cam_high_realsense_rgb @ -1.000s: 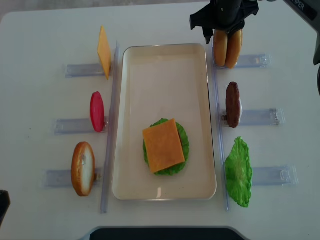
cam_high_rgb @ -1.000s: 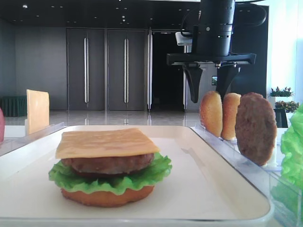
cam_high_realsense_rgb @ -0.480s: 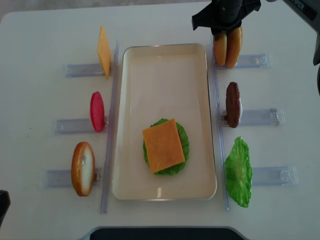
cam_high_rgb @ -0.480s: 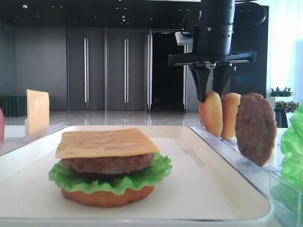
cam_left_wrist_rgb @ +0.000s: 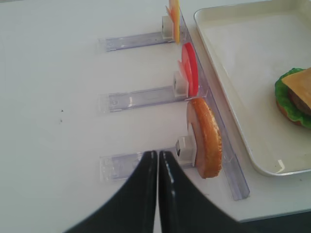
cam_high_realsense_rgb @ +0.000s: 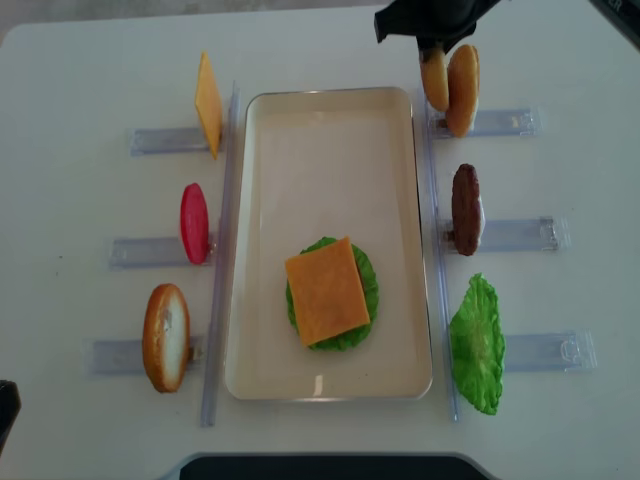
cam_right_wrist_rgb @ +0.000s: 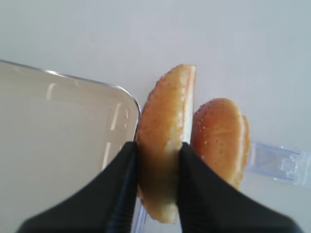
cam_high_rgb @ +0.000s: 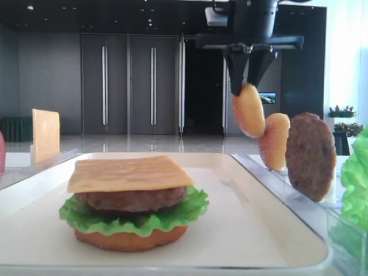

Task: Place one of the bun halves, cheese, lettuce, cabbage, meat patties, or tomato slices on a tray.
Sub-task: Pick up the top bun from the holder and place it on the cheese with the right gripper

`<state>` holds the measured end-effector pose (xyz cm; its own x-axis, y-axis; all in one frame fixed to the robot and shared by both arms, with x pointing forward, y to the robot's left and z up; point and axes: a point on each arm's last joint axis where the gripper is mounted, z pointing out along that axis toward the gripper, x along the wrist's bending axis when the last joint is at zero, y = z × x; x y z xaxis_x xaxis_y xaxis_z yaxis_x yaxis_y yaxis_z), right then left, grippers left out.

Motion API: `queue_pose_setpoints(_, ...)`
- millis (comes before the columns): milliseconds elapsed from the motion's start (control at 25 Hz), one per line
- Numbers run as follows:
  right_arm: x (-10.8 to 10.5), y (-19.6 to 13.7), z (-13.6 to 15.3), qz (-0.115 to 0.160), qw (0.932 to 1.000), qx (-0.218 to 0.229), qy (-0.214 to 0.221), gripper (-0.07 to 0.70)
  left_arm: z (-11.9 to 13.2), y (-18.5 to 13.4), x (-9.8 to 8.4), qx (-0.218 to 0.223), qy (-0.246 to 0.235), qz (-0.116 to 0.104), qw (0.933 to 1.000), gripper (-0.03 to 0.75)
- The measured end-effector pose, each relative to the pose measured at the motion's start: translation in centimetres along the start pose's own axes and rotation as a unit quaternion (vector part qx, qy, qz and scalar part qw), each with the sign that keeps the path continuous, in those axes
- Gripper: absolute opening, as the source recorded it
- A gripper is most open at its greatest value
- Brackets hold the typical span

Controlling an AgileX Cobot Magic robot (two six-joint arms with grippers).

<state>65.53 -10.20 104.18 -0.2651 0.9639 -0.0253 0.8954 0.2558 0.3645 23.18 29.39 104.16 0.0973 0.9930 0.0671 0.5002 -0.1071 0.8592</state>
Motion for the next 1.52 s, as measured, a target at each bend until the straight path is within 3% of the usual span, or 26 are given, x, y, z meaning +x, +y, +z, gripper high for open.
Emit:
queue_pose_setpoints(400,-0.4,1.1,-7.2,-0.006,0.9980,-0.063,0.009,0.167,0.0,0.0,0.0,0.000,0.000,0.000,1.0000,-0.001)
queue_pose_setpoints(840,-0.5,0.4,-10.1,-0.002,0.9962,-0.084,0.024,0.150,0.0,0.0,0.0,0.000,0.000,0.000,1.0000,-0.001)
queue_pose_setpoints(1520,-3.0,-12.4,-16.0,0.023,0.9988,-0.032,0.031,0.148,0.0,0.0,0.0,0.000,0.000,0.000,1.0000,-0.001)
